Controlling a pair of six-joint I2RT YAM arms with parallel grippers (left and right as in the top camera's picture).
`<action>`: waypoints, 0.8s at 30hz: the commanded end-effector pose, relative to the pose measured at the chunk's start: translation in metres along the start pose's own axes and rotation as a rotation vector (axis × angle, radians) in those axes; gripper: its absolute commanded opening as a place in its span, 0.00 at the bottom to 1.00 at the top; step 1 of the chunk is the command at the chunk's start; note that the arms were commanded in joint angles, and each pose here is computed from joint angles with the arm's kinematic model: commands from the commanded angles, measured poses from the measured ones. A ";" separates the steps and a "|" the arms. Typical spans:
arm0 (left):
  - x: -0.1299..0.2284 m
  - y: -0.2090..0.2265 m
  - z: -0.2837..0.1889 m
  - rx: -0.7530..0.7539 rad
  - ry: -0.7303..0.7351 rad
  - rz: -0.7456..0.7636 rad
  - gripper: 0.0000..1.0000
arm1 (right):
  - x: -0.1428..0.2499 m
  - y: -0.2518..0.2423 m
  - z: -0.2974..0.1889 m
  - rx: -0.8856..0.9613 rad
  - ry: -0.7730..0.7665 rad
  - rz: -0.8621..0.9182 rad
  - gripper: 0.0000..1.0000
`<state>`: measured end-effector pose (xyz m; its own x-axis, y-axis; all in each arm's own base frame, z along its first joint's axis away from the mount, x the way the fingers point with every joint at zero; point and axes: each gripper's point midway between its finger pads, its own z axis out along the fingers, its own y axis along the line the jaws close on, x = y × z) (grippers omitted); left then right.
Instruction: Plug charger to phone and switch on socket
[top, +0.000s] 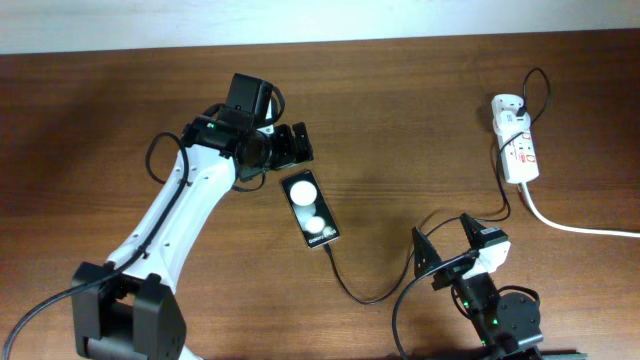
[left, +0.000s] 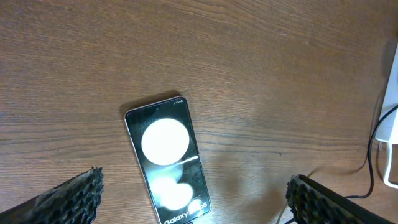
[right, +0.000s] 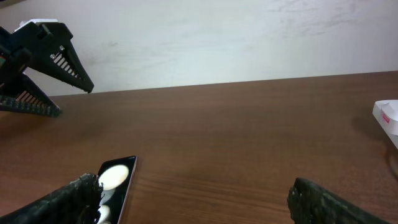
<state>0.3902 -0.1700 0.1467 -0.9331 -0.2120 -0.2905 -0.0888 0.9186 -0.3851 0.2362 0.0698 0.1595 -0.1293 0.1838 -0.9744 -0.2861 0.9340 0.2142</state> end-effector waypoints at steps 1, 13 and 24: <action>-0.006 -0.002 -0.006 0.006 -0.022 0.018 0.99 | 0.002 0.000 0.000 0.003 0.002 0.007 0.99; -0.005 -0.007 -0.027 0.022 -0.050 0.025 0.99 | 0.002 0.000 0.000 0.003 0.002 0.007 0.99; 0.096 0.090 -0.247 -0.138 -0.641 0.004 0.99 | 0.002 0.000 0.000 0.003 0.002 0.007 0.99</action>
<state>0.2270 -0.0425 0.3147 -0.5837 -0.3328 -0.7406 -0.1475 0.9404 -0.3063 0.2363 0.0692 0.1596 -0.1282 0.1838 -0.9746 -0.2830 0.9350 0.2136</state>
